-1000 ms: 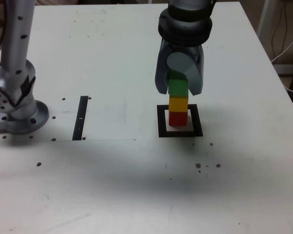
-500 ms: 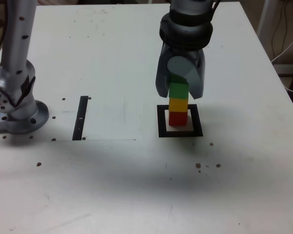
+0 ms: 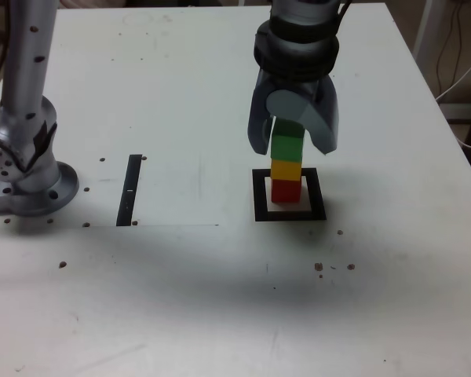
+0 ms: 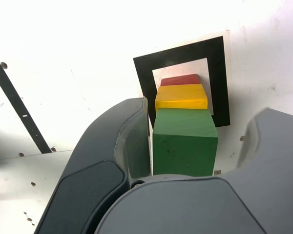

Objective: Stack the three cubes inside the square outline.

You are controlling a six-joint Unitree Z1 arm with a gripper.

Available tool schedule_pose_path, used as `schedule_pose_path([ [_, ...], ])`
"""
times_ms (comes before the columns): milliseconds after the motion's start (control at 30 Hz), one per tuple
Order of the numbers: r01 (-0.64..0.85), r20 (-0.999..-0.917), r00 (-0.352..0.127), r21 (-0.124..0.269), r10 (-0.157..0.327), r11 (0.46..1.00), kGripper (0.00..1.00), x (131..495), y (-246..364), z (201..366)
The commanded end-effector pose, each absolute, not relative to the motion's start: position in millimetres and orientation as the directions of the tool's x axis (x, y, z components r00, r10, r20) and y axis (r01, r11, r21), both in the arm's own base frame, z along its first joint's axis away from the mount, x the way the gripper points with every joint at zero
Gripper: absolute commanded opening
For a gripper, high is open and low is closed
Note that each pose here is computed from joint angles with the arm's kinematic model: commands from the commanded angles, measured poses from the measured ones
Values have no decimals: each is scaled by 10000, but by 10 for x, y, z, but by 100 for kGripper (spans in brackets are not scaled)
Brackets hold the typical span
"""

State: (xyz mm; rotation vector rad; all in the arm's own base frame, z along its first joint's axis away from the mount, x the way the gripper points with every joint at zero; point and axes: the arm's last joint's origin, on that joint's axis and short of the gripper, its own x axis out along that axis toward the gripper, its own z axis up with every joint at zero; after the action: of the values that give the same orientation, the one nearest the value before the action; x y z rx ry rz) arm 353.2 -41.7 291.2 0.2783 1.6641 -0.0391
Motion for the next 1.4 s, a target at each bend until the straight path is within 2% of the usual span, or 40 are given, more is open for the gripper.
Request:
schedule_pose_path([
  [0,1999,-9842,-732,1436,1609,9692,99,3509,-402,2960],
  [133,1974,-9860,-570,1429,1569,9699,99,3478,-399,3025],
  [400,1971,-9897,-78,1386,1429,9705,99,3277,-399,3289],
  [600,1971,-9889,130,1477,1481,9692,99,2985,-359,3506],
  [800,1927,-9928,285,1200,1167,9739,99,2599,-312,3645],
  [933,1730,-9948,133,1013,1005,9797,99,2291,-217,3627],
  [1167,1667,-9918,-982,643,814,9839,99,1858,-112,3375],
  [1367,1899,-9877,-1440,322,602,9813,99,1635,-144,3255],
])
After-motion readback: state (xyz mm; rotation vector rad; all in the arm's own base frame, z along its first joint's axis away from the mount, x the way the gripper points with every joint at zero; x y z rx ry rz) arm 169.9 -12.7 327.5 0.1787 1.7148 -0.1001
